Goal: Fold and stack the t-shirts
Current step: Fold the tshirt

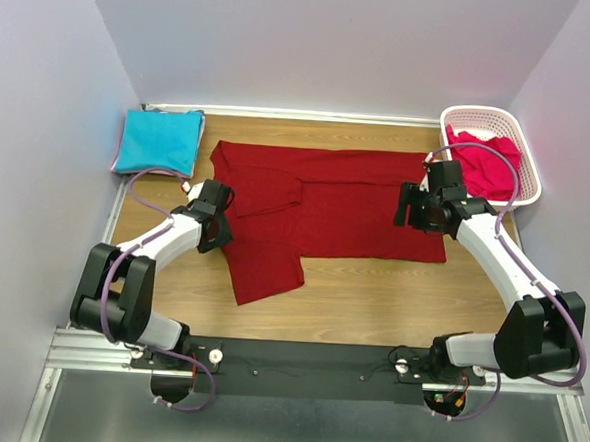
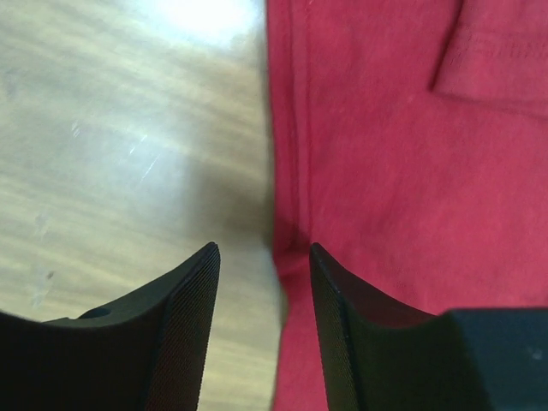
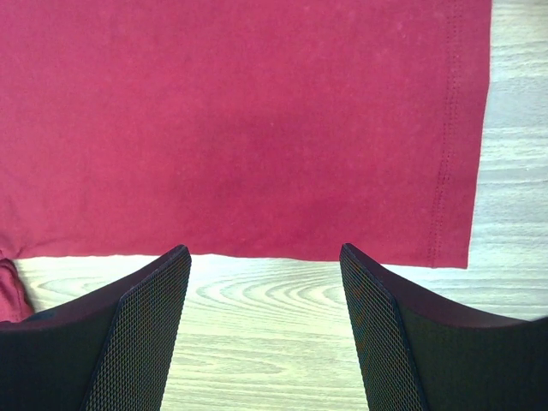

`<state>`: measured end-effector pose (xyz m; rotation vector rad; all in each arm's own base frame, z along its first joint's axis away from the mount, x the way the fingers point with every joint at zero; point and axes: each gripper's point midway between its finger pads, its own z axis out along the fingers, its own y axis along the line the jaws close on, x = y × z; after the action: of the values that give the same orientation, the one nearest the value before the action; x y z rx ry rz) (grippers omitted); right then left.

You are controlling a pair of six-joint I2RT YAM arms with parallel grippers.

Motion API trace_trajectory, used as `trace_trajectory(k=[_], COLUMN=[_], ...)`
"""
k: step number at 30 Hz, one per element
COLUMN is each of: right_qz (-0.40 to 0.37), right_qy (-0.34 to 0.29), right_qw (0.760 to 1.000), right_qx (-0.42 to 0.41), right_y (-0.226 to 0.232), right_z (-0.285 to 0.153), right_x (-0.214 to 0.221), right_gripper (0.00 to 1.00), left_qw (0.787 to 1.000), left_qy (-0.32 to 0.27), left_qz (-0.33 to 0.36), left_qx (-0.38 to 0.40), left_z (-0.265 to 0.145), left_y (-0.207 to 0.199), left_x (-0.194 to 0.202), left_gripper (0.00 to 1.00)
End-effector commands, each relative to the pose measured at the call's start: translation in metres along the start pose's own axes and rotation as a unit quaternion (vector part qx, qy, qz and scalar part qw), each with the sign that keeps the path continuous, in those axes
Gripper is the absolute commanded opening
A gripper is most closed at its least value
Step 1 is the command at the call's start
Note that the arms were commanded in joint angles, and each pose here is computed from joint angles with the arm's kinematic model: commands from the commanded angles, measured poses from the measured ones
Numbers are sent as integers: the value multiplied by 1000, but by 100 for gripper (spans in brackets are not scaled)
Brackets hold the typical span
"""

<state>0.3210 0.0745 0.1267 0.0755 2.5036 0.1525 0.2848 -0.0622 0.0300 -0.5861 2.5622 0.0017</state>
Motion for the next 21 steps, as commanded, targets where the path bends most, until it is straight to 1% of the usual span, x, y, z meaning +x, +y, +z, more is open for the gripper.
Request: trace_trajectory(k=[1, 14, 17, 18, 19, 21], right_qz=[7, 13, 22, 25, 28, 42], right_qy=[13, 23, 25, 21, 25, 25], right_qw=[1000, 1000, 999, 998, 998, 995], right_qx=[-13, 10, 28, 46, 58, 90], right_y=[4, -5, -11, -17, -22, -32], right_z=[1, 7, 9, 10, 11, 15], right_x=[10, 20, 23, 23, 27, 31], right_gripper=[78, 78, 78, 78, 78, 77], left_qw=[1000, 1000, 999, 999, 999, 999], left_qy=[-28, 16, 32, 35, 39, 37], left_qz=[-13, 13, 24, 27, 31, 35], left_qx=[5, 0, -4, -4, -2, 0], left_z=[3, 20, 24, 23, 22, 19], left_y=[-12, -11, -8, -7, -6, -5], left_x=[-19, 5, 13, 15, 18, 18], left_gripper=[53, 51, 29, 23, 14, 9])
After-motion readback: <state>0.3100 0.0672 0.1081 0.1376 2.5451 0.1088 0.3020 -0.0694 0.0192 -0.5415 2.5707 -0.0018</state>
